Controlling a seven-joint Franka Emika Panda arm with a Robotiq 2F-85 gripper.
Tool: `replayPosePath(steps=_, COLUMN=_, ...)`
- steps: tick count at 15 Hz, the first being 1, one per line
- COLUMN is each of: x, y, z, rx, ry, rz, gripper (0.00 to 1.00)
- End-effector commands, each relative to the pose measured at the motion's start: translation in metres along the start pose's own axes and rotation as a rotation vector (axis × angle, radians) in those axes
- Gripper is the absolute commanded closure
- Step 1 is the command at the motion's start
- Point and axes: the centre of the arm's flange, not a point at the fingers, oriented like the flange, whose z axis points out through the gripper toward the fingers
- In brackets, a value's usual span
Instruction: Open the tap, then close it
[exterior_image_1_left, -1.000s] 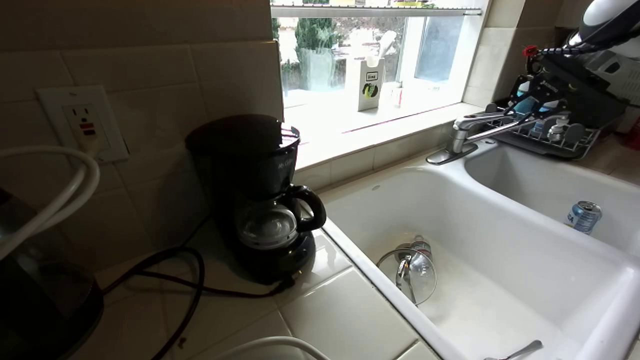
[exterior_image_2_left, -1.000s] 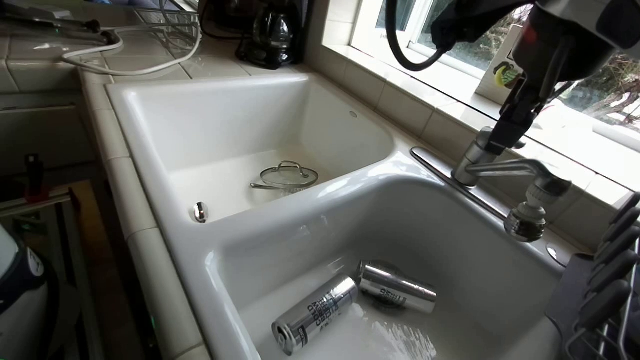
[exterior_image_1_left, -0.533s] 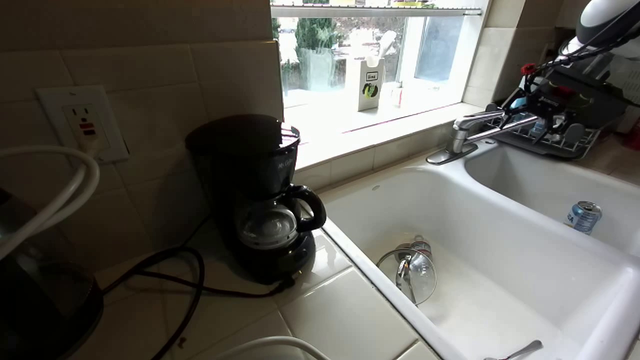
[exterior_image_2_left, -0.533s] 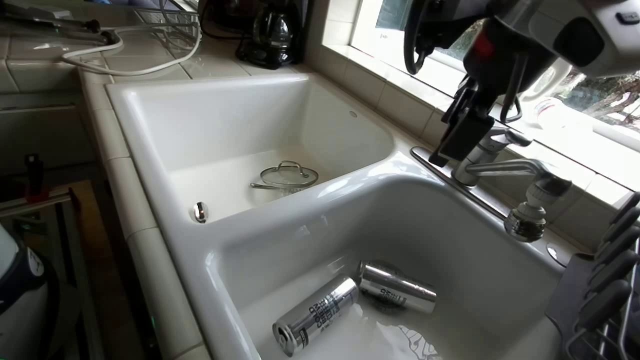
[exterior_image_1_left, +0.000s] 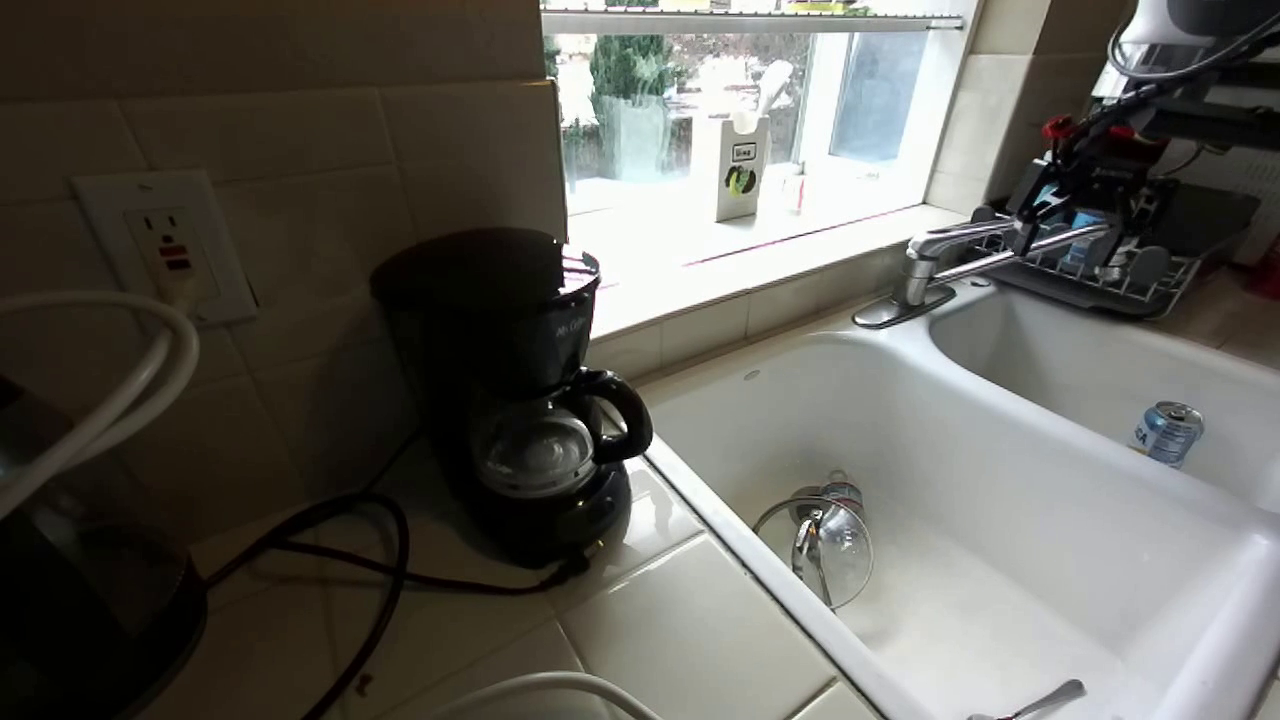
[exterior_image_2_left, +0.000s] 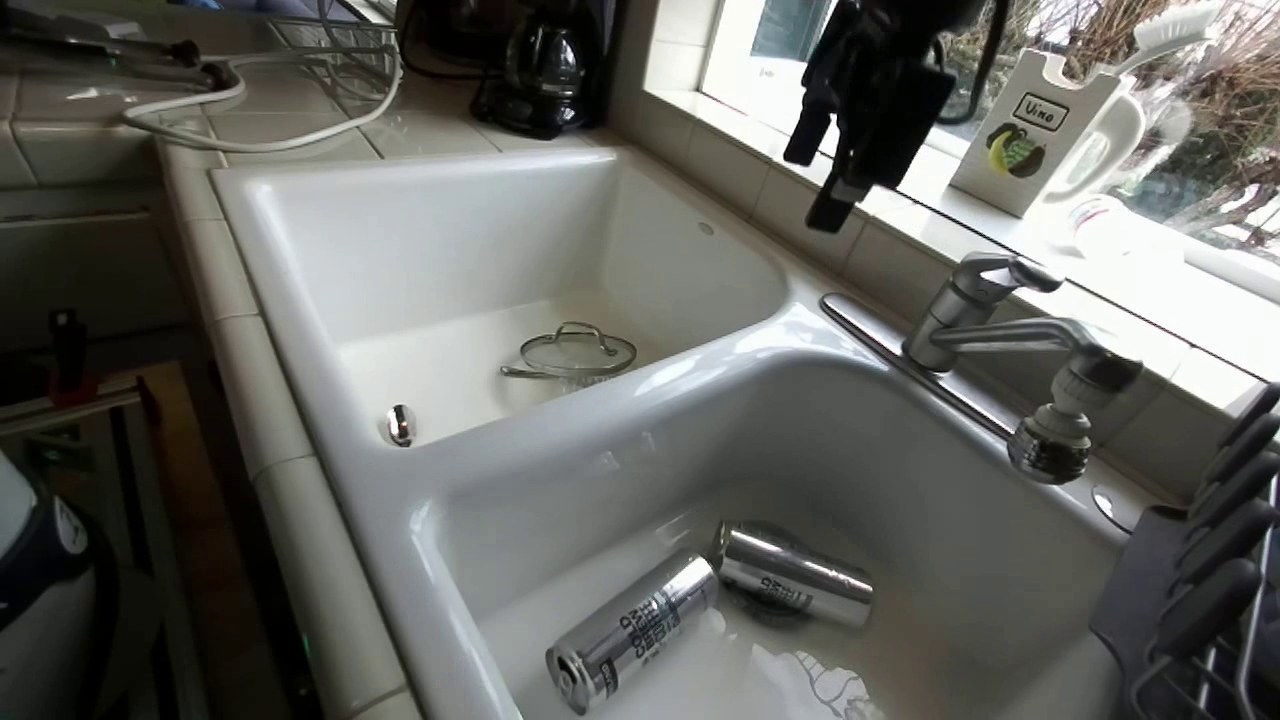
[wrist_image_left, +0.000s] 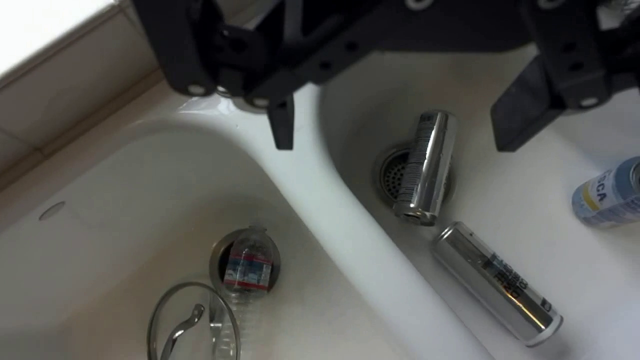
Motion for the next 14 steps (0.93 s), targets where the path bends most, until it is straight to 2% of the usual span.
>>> replayPosePath(steps=1, x=-0.034, y=-0.032, z=-0.047, rx=-0.080, ry=0.028, rz=-0.183, gripper=0.00)
replayPosePath(steps=4, x=-0.057, y=-0.048, z=-0.077, rx=-0.102, ry=0.059, rz=-0.344, gripper=0.00)
replayPosePath(steps=6, x=-0.064, y=-0.052, z=-0.091, rx=-0.075, ry=0.088, rz=-0.456, gripper=0.00)
replayPosePath(steps=7, x=-0.057, y=-0.054, z=-0.079, rx=-0.075, ry=0.076, rz=-0.365, gripper=0.00)
replayPosePath(steps=9, x=-0.062, y=-0.056, z=-0.090, rx=-0.068, ry=0.095, rz=-0.422, gripper=0.00)
replayPosePath(steps=14, x=-0.062, y=-0.055, z=-0.090, rx=-0.069, ry=0.094, rz=-0.442, gripper=0.00)
